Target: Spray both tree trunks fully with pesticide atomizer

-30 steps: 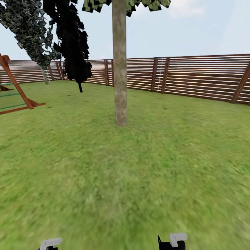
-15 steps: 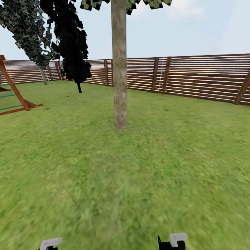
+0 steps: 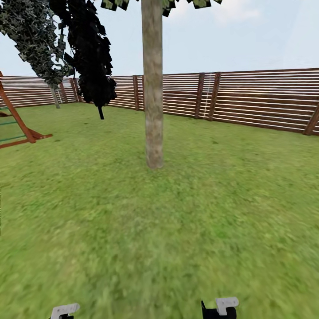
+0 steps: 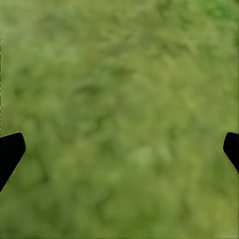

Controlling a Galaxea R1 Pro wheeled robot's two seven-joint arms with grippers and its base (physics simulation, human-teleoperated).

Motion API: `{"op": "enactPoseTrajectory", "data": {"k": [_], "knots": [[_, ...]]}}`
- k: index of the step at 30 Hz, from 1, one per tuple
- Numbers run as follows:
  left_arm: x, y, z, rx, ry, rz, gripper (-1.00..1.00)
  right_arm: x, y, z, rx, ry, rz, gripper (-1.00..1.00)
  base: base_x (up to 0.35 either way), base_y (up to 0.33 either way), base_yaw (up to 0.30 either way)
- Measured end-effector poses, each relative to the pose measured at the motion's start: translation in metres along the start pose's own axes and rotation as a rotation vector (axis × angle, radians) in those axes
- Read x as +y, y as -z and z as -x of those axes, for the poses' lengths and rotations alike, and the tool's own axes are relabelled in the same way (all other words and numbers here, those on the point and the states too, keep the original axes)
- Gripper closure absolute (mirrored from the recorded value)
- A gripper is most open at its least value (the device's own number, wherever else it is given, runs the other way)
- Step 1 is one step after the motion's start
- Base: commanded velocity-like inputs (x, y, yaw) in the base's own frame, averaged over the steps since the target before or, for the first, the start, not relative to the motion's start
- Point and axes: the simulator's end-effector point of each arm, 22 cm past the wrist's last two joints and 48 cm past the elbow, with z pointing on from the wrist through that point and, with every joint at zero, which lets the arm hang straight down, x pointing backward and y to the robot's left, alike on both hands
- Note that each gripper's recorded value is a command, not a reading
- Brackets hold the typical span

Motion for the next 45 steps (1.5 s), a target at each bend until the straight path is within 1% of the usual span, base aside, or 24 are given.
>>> {"op": "enactPoseTrajectory", "data": {"k": [5,8,45], "knots": [[0.0003,0.0,0.0,0.0,0.0,0.0,1.0,0.0,0.0,0.0,0.0,-0.001,0.0,-1.0,0.341,0.0,0.25],[0.0,0.0,0.0001,0.0,0.0,0.0,1.0,-0.0003,0.0,0.0001,0.0,-0.001,-0.001,-1.0,0.341,0.0,0.094],[0.0001,0.0003,-0.001,0.001,0.0,0.0,1.0,-0.0023,-0.0001,0.0,0.0,0.003,-0.002,-1.0,0.341,0.0,0.001]]}}
